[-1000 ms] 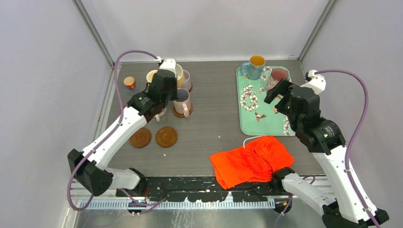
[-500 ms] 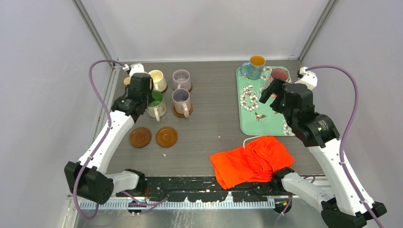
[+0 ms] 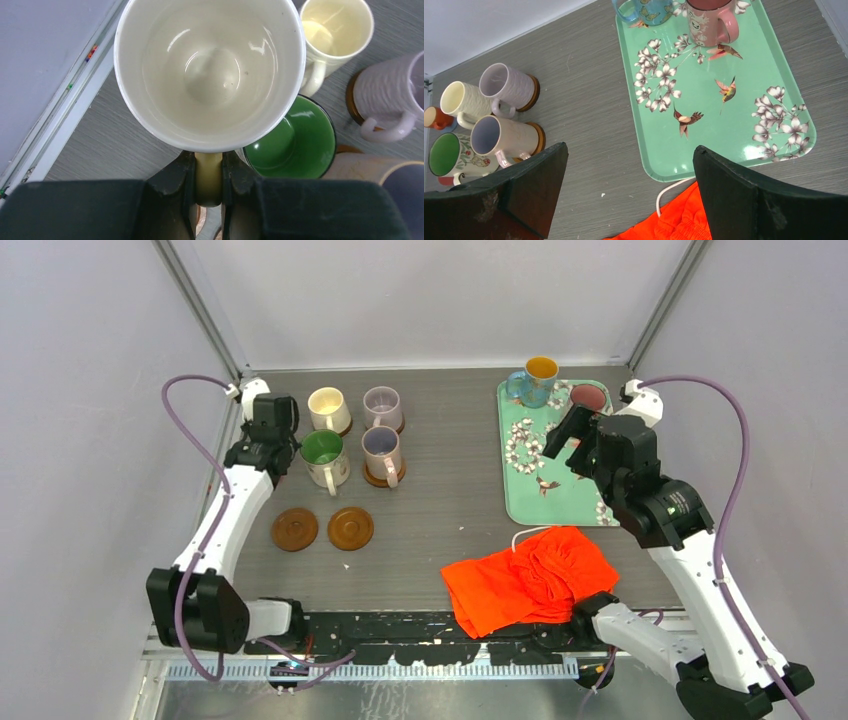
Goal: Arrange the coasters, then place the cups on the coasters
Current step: Place the cup on the coaster.
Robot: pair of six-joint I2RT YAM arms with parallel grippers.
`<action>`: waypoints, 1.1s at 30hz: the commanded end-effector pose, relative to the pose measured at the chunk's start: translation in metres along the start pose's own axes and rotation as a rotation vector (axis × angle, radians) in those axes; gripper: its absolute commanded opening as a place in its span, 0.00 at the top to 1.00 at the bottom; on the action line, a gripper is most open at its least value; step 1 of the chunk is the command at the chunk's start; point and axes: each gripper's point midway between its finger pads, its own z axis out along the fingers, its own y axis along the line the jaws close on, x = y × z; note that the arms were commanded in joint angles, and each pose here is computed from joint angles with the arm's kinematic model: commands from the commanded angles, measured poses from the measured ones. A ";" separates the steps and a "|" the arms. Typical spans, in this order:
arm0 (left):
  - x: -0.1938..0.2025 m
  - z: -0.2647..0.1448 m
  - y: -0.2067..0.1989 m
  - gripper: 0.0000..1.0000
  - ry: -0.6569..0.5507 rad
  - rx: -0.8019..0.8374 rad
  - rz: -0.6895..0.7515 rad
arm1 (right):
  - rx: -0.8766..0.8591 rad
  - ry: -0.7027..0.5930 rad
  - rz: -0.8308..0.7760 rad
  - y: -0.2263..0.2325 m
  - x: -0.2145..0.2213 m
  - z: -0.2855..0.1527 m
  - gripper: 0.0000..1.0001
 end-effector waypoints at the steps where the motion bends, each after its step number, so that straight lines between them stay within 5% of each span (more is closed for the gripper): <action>1: -0.030 0.020 0.004 1.00 -0.107 -0.037 -0.109 | -0.034 -0.024 -0.012 0.009 -0.007 0.001 0.00; 8: -0.007 0.055 0.035 1.00 -0.039 -0.129 -0.142 | -0.039 -0.030 -0.030 0.011 -0.007 0.001 0.00; 33: 0.039 0.117 0.052 1.00 0.080 -0.193 -0.135 | -0.031 -0.022 -0.063 0.014 -0.002 0.005 0.00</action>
